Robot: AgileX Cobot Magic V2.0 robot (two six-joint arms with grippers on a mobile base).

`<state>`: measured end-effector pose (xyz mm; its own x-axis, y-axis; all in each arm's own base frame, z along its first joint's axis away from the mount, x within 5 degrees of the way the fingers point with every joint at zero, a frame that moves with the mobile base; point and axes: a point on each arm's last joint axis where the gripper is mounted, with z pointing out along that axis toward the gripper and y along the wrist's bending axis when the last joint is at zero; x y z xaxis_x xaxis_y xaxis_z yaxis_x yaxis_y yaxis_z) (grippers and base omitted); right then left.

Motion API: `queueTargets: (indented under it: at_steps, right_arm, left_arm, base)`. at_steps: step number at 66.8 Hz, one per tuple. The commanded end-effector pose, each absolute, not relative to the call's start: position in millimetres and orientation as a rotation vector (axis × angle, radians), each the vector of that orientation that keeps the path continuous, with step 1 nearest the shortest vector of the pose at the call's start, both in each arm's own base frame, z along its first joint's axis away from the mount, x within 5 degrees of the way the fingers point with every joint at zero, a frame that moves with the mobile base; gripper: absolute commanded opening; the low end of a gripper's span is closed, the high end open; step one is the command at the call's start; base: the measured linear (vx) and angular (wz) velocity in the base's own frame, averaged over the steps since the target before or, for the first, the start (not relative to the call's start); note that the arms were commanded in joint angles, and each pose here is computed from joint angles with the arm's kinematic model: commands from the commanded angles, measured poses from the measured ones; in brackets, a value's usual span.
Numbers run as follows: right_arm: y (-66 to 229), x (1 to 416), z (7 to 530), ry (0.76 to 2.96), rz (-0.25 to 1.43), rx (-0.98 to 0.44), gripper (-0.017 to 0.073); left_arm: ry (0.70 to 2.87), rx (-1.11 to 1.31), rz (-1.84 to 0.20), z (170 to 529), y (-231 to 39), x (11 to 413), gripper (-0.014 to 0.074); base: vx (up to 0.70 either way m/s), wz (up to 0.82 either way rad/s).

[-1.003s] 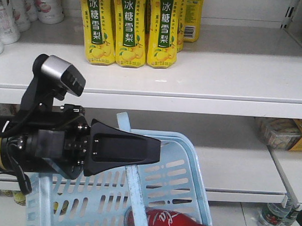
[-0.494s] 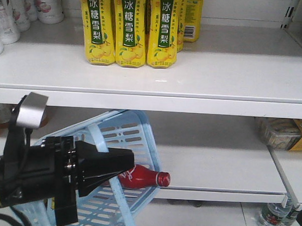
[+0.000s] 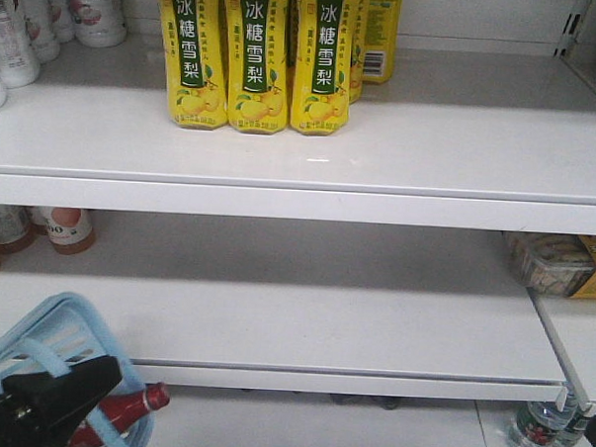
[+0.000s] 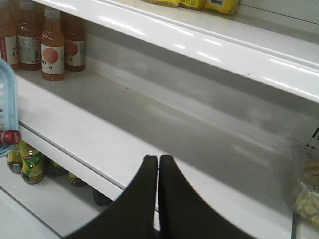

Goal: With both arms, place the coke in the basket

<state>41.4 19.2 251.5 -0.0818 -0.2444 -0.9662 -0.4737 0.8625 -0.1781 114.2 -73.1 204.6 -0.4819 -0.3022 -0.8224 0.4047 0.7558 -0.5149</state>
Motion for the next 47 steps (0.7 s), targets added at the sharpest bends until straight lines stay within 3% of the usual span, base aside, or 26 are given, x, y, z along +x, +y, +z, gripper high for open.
queueTargets:
  at_steps: [1,14,47]
  right_arm:
    - [19,42,266,1.58,0.204,-0.545,-0.0005]
    - [19,42,266,1.58,0.204,-0.545,-0.0005]
    - [19,42,266,1.58,0.204,-0.545,-0.0005]
  left_arm:
    - [1.761,0.08,-0.856,218,-69,109,-0.0006]
    - [1.803,0.029,-0.772,201,-55,95,-0.0006]
    - [1.794,0.253,-0.477,190,-42,83,-0.0006]
  base:
    - [0.0,0.0]
    - [0.0,0.0]
    - [0.0,0.0]
